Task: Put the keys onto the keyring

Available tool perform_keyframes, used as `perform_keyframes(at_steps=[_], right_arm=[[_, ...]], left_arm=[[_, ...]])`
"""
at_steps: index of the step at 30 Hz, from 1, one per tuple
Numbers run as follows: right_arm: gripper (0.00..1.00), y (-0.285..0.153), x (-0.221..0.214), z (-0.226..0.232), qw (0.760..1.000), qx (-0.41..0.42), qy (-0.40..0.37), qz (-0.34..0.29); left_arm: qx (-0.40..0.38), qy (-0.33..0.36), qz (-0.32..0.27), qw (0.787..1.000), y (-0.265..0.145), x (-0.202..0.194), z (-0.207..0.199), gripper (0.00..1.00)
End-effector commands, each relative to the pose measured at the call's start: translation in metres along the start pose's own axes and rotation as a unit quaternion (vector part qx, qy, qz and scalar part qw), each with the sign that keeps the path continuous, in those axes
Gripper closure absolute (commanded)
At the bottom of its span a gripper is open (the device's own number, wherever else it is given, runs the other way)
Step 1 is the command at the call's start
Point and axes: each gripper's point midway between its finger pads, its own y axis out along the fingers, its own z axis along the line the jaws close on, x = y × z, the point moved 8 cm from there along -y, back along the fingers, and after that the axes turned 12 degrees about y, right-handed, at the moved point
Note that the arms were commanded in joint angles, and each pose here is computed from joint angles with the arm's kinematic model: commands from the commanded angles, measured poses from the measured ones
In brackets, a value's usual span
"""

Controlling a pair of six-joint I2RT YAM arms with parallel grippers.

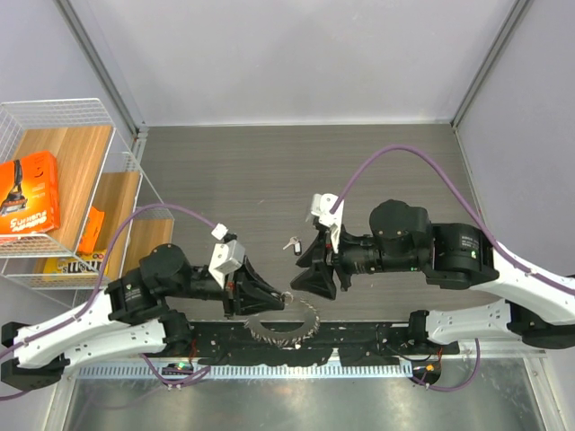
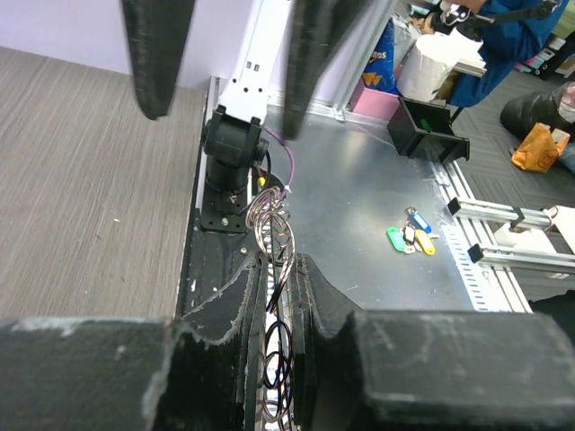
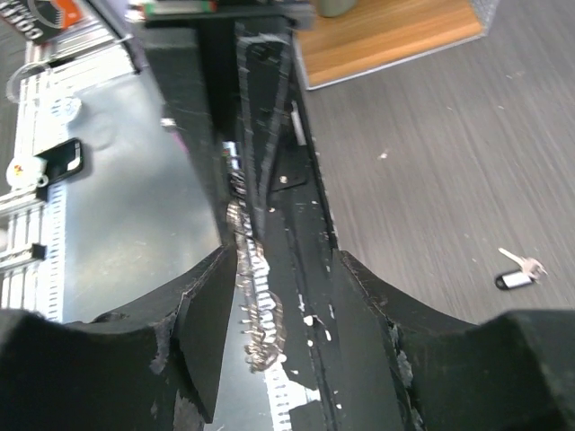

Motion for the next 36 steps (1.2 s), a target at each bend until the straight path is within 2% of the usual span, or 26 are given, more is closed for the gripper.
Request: perform_keyframes(at_steps=[1, 4, 10, 14, 21, 29, 36], right_arm=[[0.47, -0.004, 0.001, -0.013, 0.997, -0.055, 0.011, -0.047], [0.46, -0.004, 0.001, -0.008, 0.998, -0.023, 0.010, -0.060], [0.51, 0.005, 0.000, 0.004, 0.999, 0.037, -0.002, -0.015], [0.53, 0.007, 0.002, 0.008, 0.998, 0.062, -0.011, -0.018], [0.52, 0.013, 0.007, 0.012, 0.997, 0.076, -0.013, -0.016], [0.52, 0.020, 0.009, 0.014, 0.996, 0.083, -0.014, -0.013], [0.57, 0.024, 0.016, 0.014, 0.996, 0.080, -0.021, -0.018]], left_arm=[[-0.020, 0.037, -0.065, 0.997, -0.004, 0.017, -0.006, 1.00], [-0.027, 0.040, -0.073, 0.996, -0.006, 0.016, -0.008, 1.00], [-0.012, 0.034, -0.090, 0.995, -0.007, 0.021, -0.007, 1.00], [0.018, 0.021, -0.099, 0.995, -0.006, 0.019, -0.001, 1.00], [0.048, 0.016, -0.138, 0.989, -0.006, 0.022, 0.004, 1.00], [0.062, 0.018, -0.150, 0.987, -0.008, 0.024, 0.006, 1.00], [0.056, 0.019, -0.157, 0.986, -0.008, 0.027, 0.004, 1.00]])
